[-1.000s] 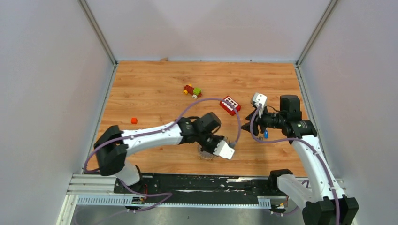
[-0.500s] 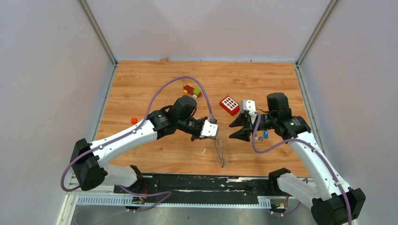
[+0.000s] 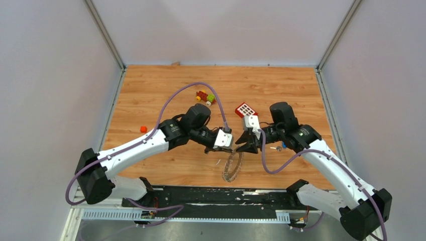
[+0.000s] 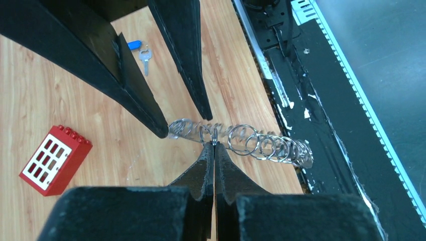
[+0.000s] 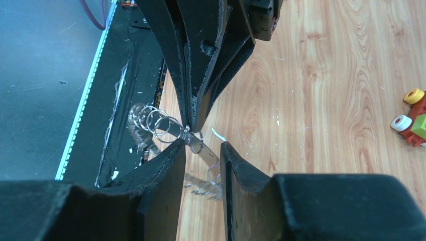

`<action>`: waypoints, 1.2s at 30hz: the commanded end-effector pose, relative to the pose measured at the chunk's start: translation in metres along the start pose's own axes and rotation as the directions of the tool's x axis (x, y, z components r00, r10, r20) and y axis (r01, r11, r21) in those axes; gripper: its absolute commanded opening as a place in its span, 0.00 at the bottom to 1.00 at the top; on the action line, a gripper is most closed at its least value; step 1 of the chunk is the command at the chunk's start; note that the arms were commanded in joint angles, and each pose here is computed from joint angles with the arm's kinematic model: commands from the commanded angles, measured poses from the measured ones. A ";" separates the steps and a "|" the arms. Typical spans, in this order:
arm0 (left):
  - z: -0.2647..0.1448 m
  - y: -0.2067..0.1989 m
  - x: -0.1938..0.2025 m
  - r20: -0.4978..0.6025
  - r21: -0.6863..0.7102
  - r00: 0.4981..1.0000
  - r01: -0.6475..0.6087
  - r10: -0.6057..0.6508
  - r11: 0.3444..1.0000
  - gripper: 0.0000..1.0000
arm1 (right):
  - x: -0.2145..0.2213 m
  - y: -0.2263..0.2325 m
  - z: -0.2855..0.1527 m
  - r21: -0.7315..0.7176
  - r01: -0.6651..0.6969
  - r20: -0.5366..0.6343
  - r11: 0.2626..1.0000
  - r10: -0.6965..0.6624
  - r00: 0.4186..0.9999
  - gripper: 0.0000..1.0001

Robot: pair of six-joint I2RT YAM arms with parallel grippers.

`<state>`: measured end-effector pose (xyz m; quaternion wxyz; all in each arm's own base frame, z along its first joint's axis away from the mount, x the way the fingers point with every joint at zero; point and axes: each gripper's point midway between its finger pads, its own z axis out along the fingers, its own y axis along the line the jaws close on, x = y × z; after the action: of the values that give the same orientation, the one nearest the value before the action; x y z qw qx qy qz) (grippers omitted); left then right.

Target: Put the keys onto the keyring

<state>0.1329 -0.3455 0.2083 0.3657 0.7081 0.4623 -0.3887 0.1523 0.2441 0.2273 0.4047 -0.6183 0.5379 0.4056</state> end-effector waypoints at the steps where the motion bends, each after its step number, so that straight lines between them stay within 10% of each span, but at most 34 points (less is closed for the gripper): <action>1: -0.008 -0.001 -0.025 0.086 -0.006 0.995 -0.053 0.053 0.999 0.00 | 0.000 -0.004 0.006 0.006 0.066 0.002 0.998 -0.066 0.998 0.32; 36: -0.012 -0.002 -0.031 0.118 -0.003 0.992 -0.045 0.045 0.999 0.00 | 0.016 0.005 0.017 -0.051 0.077 -0.036 0.996 -0.079 0.996 0.24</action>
<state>0.1319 -0.3437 0.2150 0.3746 0.6983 0.4586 -0.4022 0.1456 0.2504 0.2085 0.3884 -0.6490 0.5217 0.3947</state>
